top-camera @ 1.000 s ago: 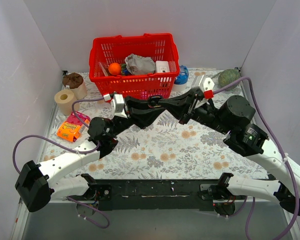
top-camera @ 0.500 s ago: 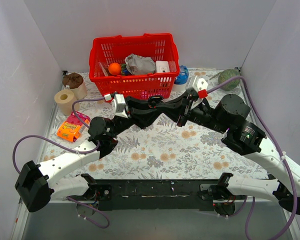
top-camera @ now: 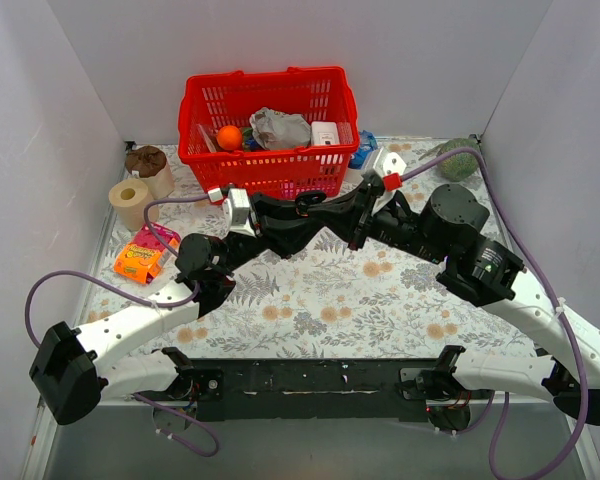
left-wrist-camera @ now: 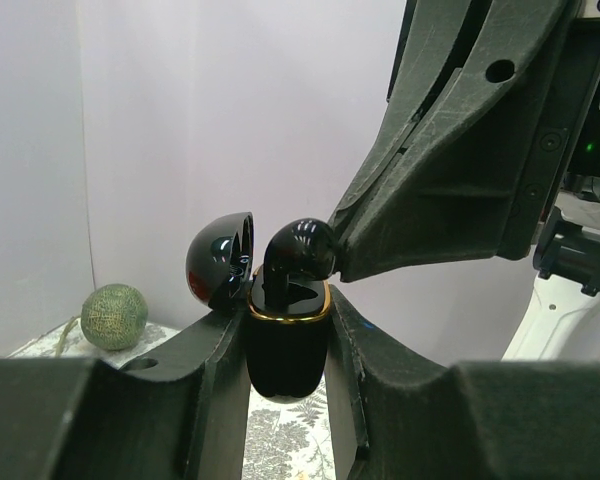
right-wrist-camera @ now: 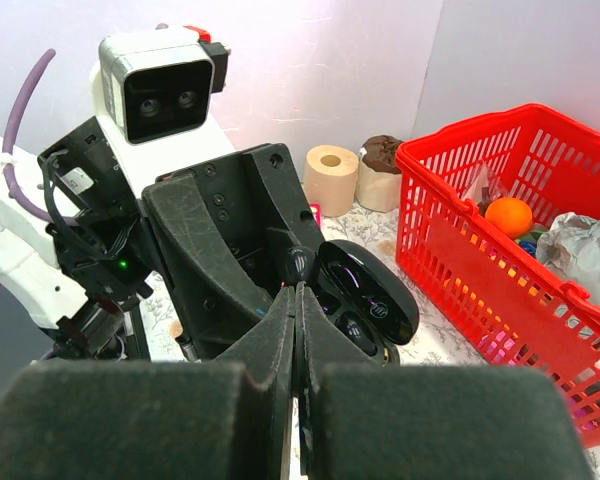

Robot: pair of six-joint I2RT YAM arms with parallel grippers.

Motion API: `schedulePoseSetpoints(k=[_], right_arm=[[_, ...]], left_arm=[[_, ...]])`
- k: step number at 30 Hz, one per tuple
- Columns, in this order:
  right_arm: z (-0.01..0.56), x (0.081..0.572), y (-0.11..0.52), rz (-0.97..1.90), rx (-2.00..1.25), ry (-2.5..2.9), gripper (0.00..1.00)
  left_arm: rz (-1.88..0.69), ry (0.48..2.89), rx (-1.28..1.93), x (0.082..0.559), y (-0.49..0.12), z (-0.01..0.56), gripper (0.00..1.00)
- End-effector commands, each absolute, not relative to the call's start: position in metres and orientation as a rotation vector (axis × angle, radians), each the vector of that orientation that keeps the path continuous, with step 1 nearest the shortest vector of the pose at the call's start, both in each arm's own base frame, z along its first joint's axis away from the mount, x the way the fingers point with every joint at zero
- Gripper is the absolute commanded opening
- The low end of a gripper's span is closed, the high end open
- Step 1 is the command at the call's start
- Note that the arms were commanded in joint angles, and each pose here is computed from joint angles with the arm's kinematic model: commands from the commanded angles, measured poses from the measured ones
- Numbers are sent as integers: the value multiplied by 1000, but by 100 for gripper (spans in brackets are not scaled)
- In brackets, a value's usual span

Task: Insert the wireless bluetooth earbuds into the charging case
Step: Adjust the earbud with the charging case, then close the charging case.

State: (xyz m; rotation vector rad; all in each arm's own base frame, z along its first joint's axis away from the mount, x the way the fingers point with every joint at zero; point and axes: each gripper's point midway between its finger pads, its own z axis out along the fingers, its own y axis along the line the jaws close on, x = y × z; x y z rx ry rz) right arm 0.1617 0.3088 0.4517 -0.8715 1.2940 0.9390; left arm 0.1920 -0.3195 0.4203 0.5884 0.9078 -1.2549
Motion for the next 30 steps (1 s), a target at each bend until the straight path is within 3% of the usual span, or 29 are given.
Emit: schedulePoseSetpoints(k=[1,16,17,18,19,21,24,30], right_arm=[[481,165,300,926,-795,1246,1],[490,164,278,898,-728,1256,1],[489,163,277,900,-725,1258,7],[489,163,277,901,-723,1254,21],[488,169,273,879,-686,1268,45],[484,178,269,845,-641,1303,51],[482,191,268,793,-594,1363,51],[467,210,278,695,-622,1470,37]], left_arm=[[-1258,857,608,179,-312,430,0],[-1286,937,510,188,-307,423,0],[-1286,941,507,188,-306,422,0],[-1290,951,506,188,-307,418,0],[-1291,955,506,188,-307,417,0],[-1297,960,519,186,-307,414,0],[-1312,946,583,176,-310,406,0],[-1318,896,658,160,-307,396,0]])
